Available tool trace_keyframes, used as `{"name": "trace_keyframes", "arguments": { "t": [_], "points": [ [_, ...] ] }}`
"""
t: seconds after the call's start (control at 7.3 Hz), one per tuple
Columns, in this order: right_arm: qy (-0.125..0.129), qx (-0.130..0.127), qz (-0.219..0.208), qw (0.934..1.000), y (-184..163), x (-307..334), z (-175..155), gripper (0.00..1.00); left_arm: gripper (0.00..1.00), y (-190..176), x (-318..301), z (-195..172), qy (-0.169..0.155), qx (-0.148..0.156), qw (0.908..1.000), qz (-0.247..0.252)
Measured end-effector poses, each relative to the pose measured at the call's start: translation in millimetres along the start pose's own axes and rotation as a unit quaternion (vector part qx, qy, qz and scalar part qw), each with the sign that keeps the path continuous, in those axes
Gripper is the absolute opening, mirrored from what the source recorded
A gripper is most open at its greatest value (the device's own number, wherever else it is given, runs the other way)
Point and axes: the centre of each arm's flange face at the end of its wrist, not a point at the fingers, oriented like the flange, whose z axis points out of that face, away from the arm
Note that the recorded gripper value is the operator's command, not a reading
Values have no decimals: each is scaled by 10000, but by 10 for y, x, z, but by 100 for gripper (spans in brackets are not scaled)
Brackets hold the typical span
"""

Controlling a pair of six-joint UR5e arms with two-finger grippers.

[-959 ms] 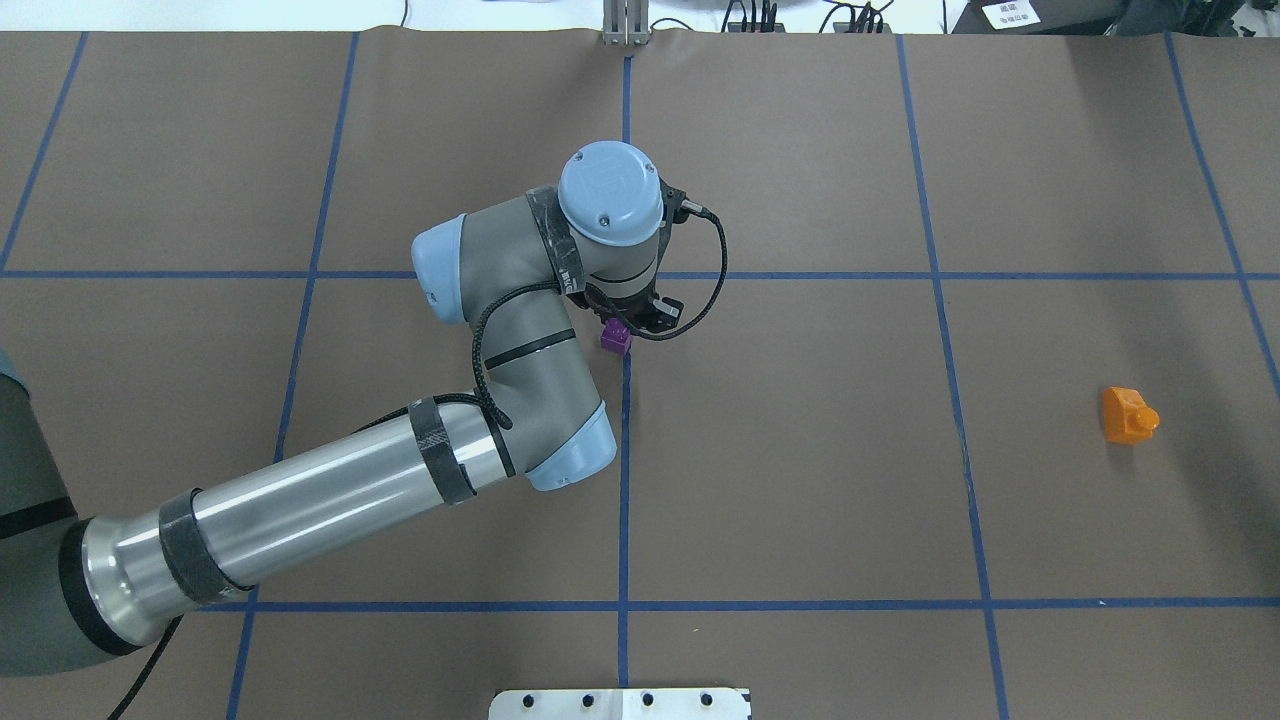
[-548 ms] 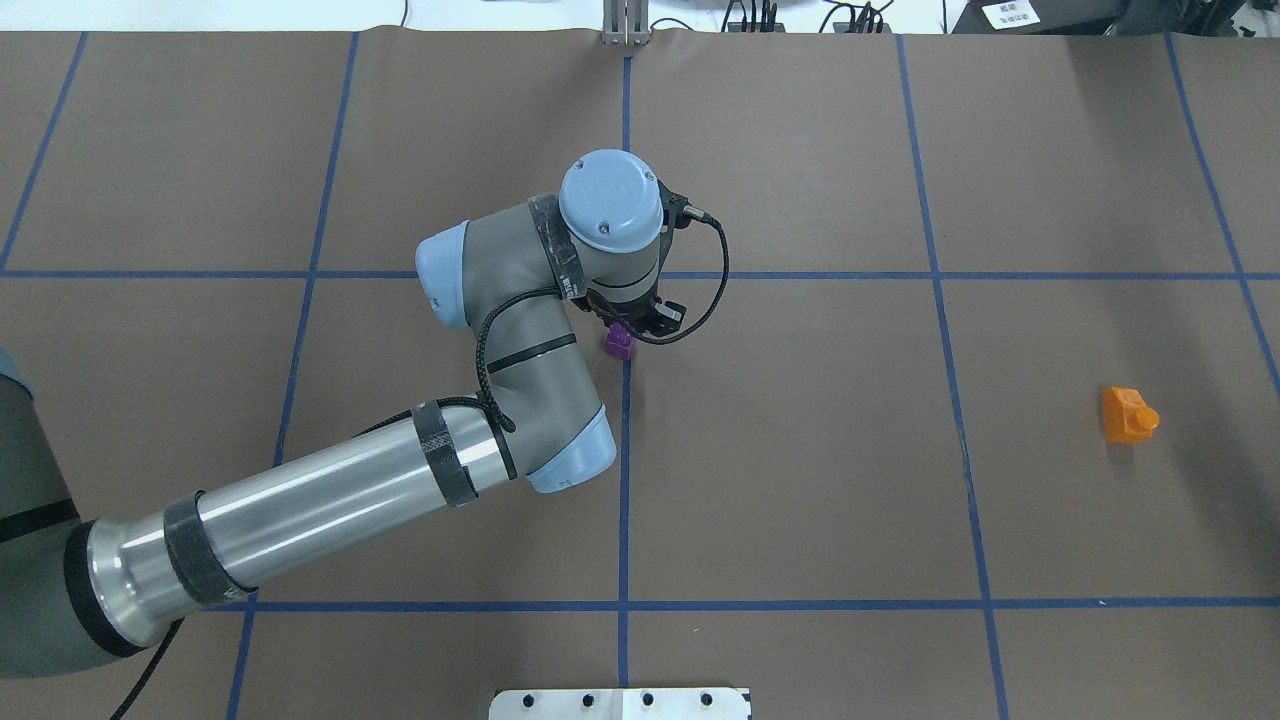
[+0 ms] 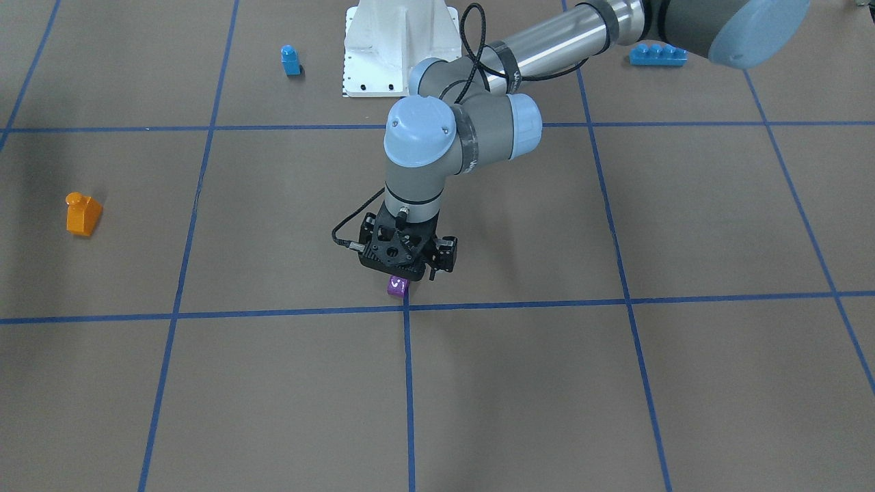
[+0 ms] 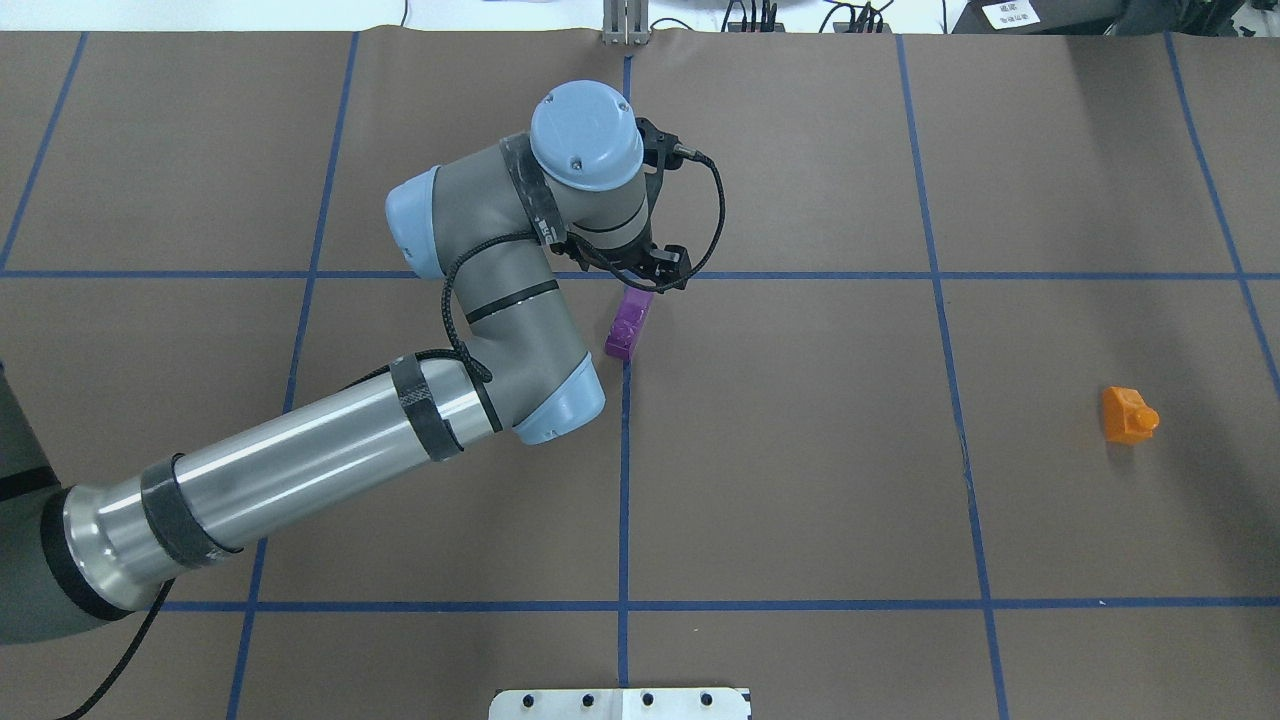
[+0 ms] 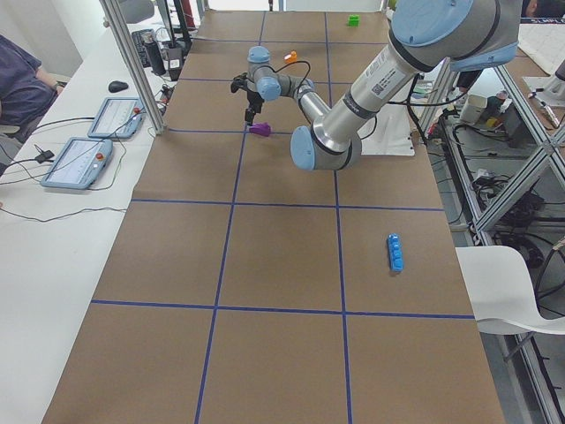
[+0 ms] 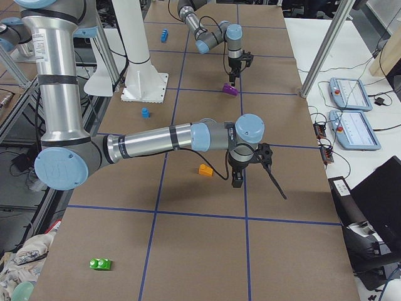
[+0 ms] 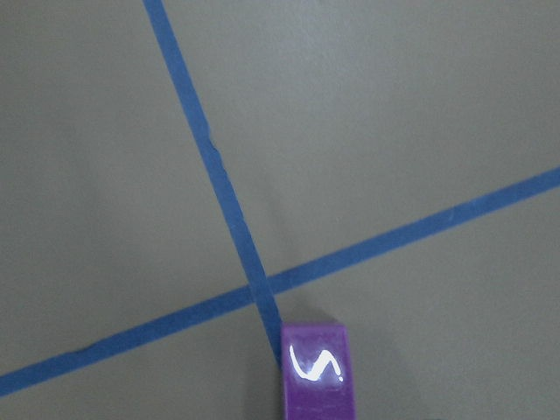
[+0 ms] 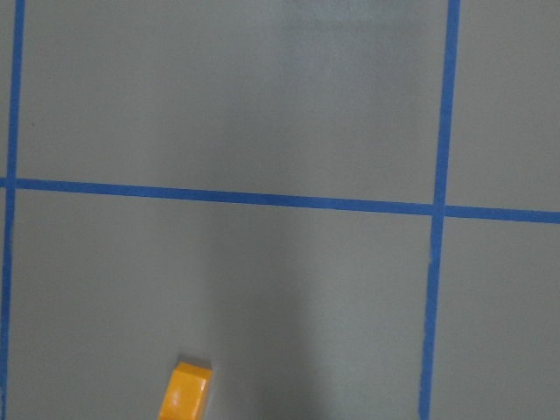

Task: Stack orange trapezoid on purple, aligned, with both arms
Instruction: 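Raise the left gripper away while the right gripper reaches the orange block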

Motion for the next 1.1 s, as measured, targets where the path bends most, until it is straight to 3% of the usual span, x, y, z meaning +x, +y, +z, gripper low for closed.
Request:
{"name": "trace_keyframes", "arguments": {
  "t": [0.27, 0.41, 0.68, 1.1],
  "points": [
    [-13, 458, 221, 9987, 164, -527, 426, 100, 100, -169, -199, -414, -69, -65, 9998, -188],
    [-152, 585, 381, 9974, 331, -720, 676, 100, 100, -195, -269, -634, -118, -82, 9995, -264],
    [-277, 464, 712, 9960, 657, -846, 1032, 100, 100, -118, -586, -970, -161, -138, 9992, -335],
    [58, 232, 630, 9977, 941, -957, 1468, 100, 100, 218, -1287, -1198, -235, -180, 9995, -124]
  ]
}}
